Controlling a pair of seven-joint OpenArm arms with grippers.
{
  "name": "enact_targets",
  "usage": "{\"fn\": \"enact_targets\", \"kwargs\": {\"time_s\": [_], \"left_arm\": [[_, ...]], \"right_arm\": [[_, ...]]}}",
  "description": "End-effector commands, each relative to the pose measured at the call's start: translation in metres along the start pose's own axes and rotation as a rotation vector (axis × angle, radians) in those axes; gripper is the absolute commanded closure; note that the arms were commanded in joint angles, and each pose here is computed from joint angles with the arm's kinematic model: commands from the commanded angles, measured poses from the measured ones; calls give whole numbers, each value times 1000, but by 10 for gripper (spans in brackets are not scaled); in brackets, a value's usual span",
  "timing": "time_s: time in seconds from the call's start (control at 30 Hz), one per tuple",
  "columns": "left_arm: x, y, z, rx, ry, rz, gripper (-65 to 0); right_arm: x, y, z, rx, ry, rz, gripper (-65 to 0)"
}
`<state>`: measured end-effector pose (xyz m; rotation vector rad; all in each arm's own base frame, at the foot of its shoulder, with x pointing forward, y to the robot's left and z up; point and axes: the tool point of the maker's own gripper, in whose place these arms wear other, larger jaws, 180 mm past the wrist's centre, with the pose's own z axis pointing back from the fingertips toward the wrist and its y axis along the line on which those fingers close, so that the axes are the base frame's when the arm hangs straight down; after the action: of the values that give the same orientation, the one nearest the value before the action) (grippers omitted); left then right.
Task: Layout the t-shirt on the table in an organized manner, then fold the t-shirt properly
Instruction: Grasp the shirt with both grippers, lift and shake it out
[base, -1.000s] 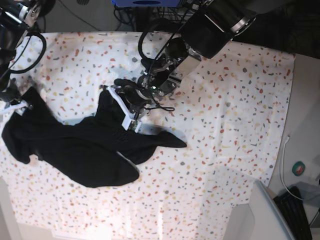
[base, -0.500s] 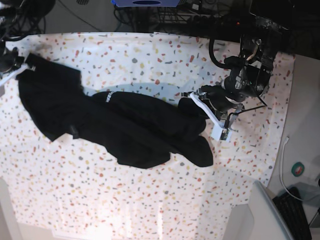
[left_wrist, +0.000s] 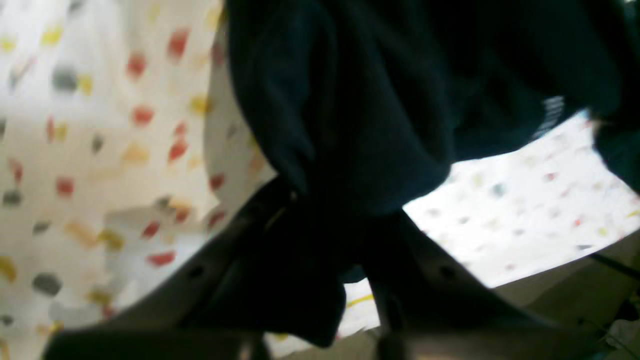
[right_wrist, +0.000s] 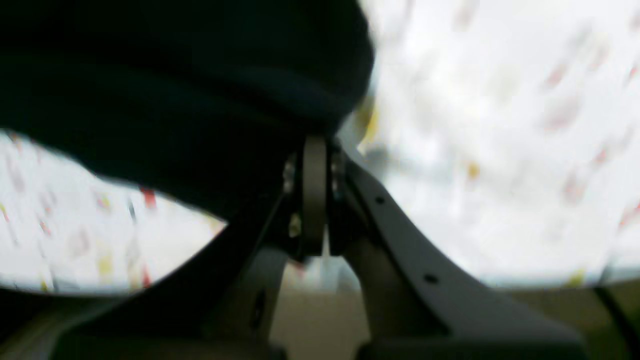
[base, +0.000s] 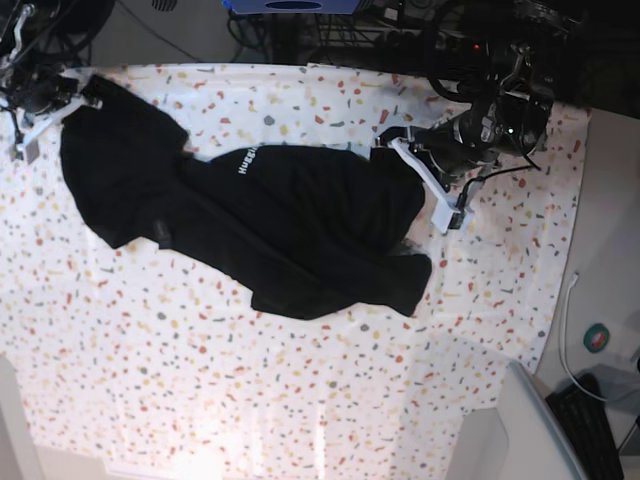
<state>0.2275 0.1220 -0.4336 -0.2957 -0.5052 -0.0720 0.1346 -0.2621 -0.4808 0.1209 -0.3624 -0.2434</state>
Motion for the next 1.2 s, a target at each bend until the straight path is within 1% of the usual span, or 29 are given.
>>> {"fn": "enact_targets", "kwargs": {"time_s": [0.0, 0.03, 0.07, 0.1, 0.13, 0.2, 0.27, 0.33, 0.47, 0.57, 0.63, 0.67, 0.7, 0.73, 0.77, 0.8, 0.83, 0.93, 1.0, 1.1, 1.17], "left_arm": [[9, -2, 3, -11, -35, -6, 0], [6, -1, 2, -9, -26, -2, 0], [1, 2, 2, -3, -16, 5, 0], [-1, 3, 1, -1, -11, 7, 0], [-2, 4, 0, 2, -6, 9, 0], [-3, 5, 0, 3, -5, 10, 0], [-2, 4, 0, 1, -5, 8, 0], [-1, 4, 0, 1, -8, 7, 0], [0, 3, 0, -1, -9, 7, 0], [-2, 4, 0, 1, -6, 10, 0], [-3, 4, 0, 2, -5, 11, 0], [-3, 4, 0, 2, -5, 11, 0], [-2, 4, 0, 2, -6, 11, 0], [-2, 4, 0, 2, -6, 11, 0], [-2, 5, 0, 3, -7, 8, 0], [-2, 5, 0, 4, -8, 9, 0], [0, 6, 2, 7, -12, 9, 0], [9, 21, 9, 40, -45, 33, 0], [22, 23, 14, 45, -80, 30, 0], [65, 15, 21, 29, -151, -10, 0], [96, 7, 26, 16, -169, -34, 0]], "right_arm": [[15, -1, 10, -2, -56, 26, -131], [13, 0, 14, -6, -60, 35, -221], [16, 6, 18, -5, -87, 41, -294], [19, 8, 23, -7, -112, 49, -336], [24, 11, 29, -11, -146, 60, -360], [39, 10, 36, -23, -204, 81, -365], [64, 4, 39, -36, -256, 105, -366], [78, 4, 25, -27, -241, 133, -368], [95, -7, -9, -50, -155, 187, -368], [100, -8, -29, -46, -146, 176, -368], [95, -10, -38, -44, -125, 166, -362], [93, -10, -40, -41, -119, 163, -357], [92, -9, -40, -39, -117, 161, -336], [89, -9, -41, -34, -115, 157, -293], [86, -9, -41, -35, -109, 156, -216], [81, -10, -41, -35, -99, 154, -116], [76, -12, -40, -34, -94, 152, 0], [56, -8, -27, -20, -59, 167, 0], [54, 0, -8, -14, -86, 196, 0], [78, 20, 21, -20, -172, 251, 0], [111, 30, 40, -43, -225, 295, 0]]}}
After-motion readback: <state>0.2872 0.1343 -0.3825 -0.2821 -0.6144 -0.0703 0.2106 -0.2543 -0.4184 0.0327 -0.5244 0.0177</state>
